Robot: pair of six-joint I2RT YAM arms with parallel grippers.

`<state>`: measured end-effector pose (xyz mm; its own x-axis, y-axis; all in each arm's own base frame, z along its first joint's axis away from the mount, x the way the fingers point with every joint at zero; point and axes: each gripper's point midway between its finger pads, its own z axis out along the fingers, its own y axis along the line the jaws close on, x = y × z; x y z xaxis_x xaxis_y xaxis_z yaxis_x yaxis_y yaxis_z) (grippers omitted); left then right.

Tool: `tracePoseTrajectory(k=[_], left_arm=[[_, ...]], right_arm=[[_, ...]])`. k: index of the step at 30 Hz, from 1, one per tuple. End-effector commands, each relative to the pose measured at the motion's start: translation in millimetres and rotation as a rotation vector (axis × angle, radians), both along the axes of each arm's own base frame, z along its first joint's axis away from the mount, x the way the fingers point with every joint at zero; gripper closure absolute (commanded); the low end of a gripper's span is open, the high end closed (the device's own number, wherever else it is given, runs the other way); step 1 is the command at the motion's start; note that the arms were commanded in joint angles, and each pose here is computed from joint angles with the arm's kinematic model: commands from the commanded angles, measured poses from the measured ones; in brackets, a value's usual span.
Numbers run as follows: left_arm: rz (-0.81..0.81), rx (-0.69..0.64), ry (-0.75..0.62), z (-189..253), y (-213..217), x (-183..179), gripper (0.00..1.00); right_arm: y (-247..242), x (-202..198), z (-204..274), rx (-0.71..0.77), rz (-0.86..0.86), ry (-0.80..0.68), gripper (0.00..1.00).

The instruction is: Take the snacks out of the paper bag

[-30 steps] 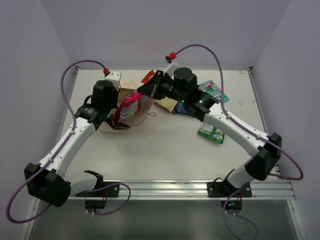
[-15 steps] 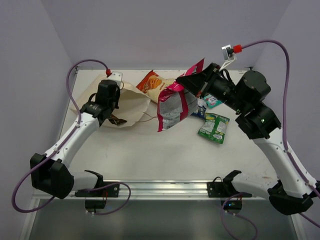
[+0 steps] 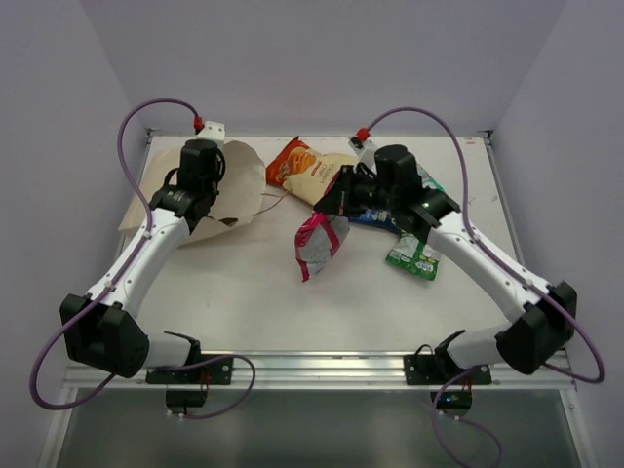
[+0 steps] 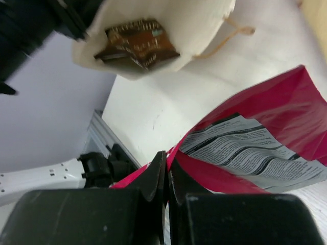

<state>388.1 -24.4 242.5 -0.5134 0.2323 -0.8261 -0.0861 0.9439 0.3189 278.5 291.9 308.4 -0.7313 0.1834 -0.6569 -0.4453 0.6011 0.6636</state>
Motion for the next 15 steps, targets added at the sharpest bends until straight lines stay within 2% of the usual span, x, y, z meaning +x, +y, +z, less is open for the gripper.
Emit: tracePoseTrajectory(k=[1,2,4,7,11,12,14,15], left_arm=[[0.049,0.024,-0.098,32,11,18,1.00],[0.052,0.026,-0.099,33,11,19,1.00],[0.052,0.023,-0.103,35,12,21,1.00],[0.043,0.019,-0.100,34,10,20,1.00],[0.024,0.014,-0.086,29,8,15,1.00],[0.011,0.006,-0.086,30,7,13,1.00],[-0.010,-0.010,-0.071,23,3,8,1.00],[-0.038,-0.027,-0.074,24,-1,5,1.00]], right_arm=[[51,-10,18,0.118,0.227,-0.051,1.00],[63,-6,5,0.093,0.264,-0.048,1.00],[78,-17,10,0.108,0.356,-0.078,1.00],[76,-26,-11,0.135,0.413,-0.118,1.00],[44,-22,-79,0.112,0.301,-0.029,1.00],[31,-27,-116,0.066,0.261,0.048,1.00],[8,-20,-147,0.012,0.152,0.093,1.00],[-8,-27,-177,-0.043,0.097,0.161,1.00]])
